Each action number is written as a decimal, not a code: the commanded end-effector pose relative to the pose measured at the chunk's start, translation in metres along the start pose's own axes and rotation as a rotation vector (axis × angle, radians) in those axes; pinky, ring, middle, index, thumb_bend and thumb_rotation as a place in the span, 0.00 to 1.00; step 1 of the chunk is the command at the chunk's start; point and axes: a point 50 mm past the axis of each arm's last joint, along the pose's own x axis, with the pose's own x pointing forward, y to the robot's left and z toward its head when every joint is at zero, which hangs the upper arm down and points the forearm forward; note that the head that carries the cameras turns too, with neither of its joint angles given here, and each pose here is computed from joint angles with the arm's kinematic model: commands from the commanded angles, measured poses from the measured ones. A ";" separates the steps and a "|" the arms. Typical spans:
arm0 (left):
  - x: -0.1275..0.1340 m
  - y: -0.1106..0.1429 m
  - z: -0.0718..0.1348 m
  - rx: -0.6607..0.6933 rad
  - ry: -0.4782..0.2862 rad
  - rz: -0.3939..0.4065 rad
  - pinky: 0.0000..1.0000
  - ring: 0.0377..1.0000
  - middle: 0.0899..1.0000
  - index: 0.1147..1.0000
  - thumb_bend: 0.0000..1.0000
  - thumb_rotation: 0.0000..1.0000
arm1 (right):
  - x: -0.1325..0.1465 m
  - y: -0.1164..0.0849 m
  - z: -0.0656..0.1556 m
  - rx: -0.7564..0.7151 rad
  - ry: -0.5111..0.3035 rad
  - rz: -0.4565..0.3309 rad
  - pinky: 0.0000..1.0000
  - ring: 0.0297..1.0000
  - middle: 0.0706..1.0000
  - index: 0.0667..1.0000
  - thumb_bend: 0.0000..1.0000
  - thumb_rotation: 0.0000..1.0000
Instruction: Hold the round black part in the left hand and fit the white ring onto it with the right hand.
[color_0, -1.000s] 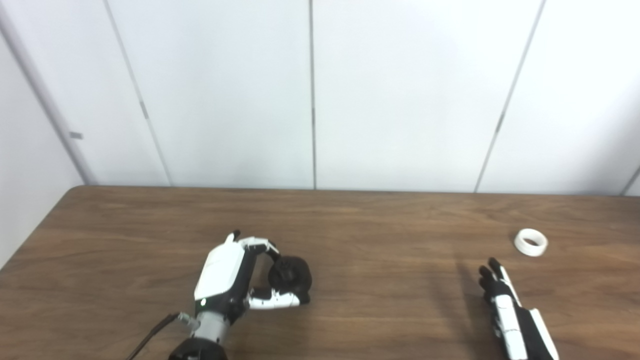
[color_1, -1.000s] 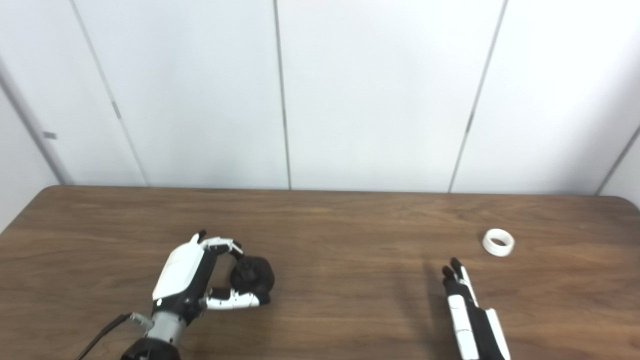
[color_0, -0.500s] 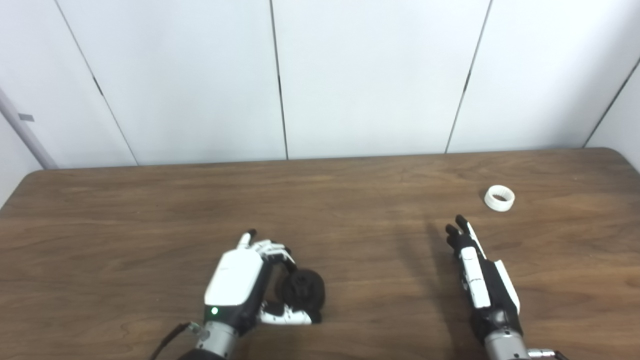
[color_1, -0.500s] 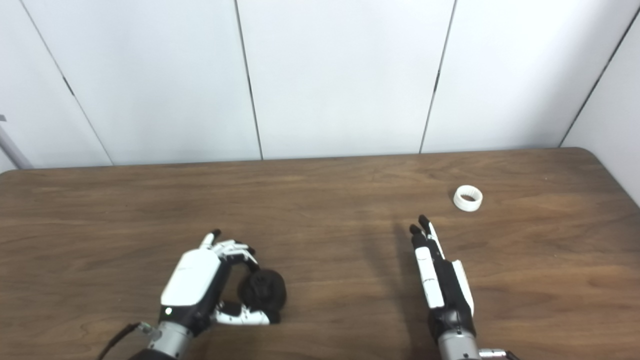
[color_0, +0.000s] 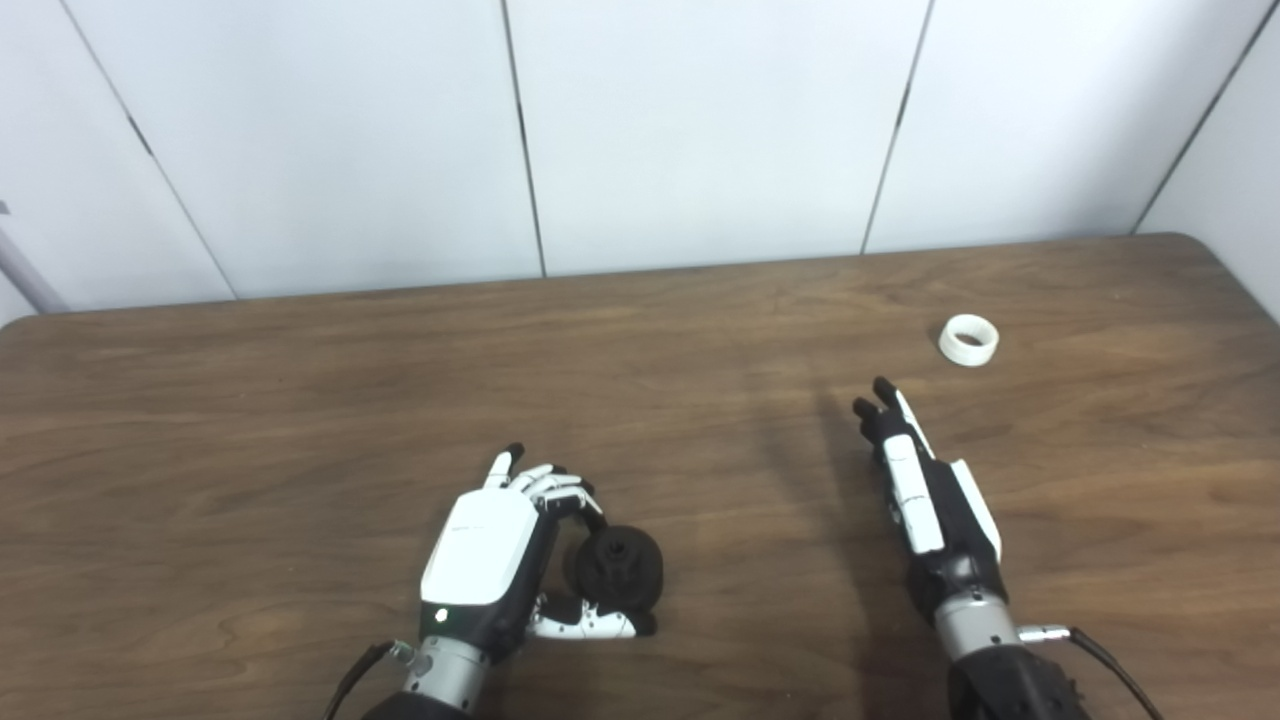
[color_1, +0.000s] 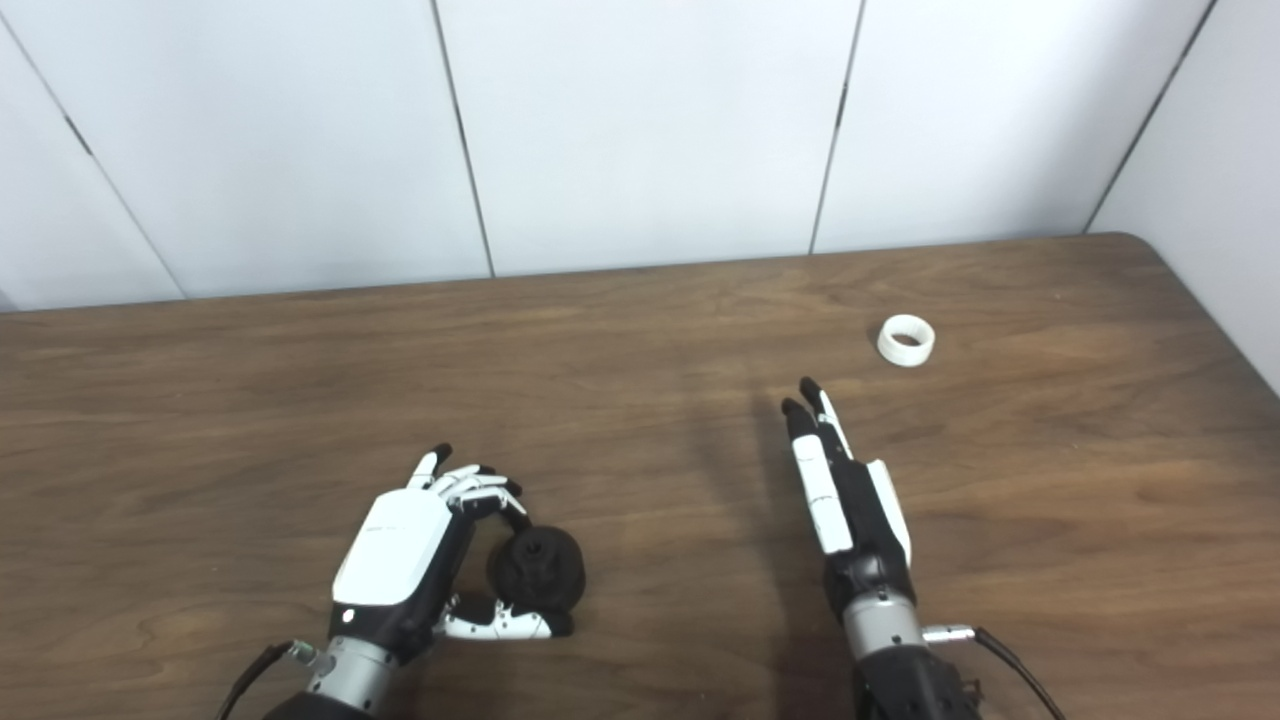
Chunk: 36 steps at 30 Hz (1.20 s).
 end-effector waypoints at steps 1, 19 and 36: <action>0.001 -0.001 0.003 0.019 -0.021 0.019 1.00 0.84 0.73 0.42 0.52 0.05 | 0.002 0.004 0.017 0.014 -0.061 0.014 1.00 0.97 0.94 0.97 0.60 1.00; -0.004 -0.009 -0.001 0.015 -0.020 0.006 1.00 0.85 0.73 0.42 0.52 0.05 | 0.028 -0.031 0.055 -0.292 -0.157 -0.164 0.85 0.87 0.83 0.73 0.68 0.39; -0.013 -0.006 -0.017 0.017 0.002 -0.006 1.00 0.84 0.73 0.42 0.52 0.05 | 0.075 -0.085 0.095 -0.765 -0.204 -0.286 0.99 0.99 0.93 0.65 0.88 0.17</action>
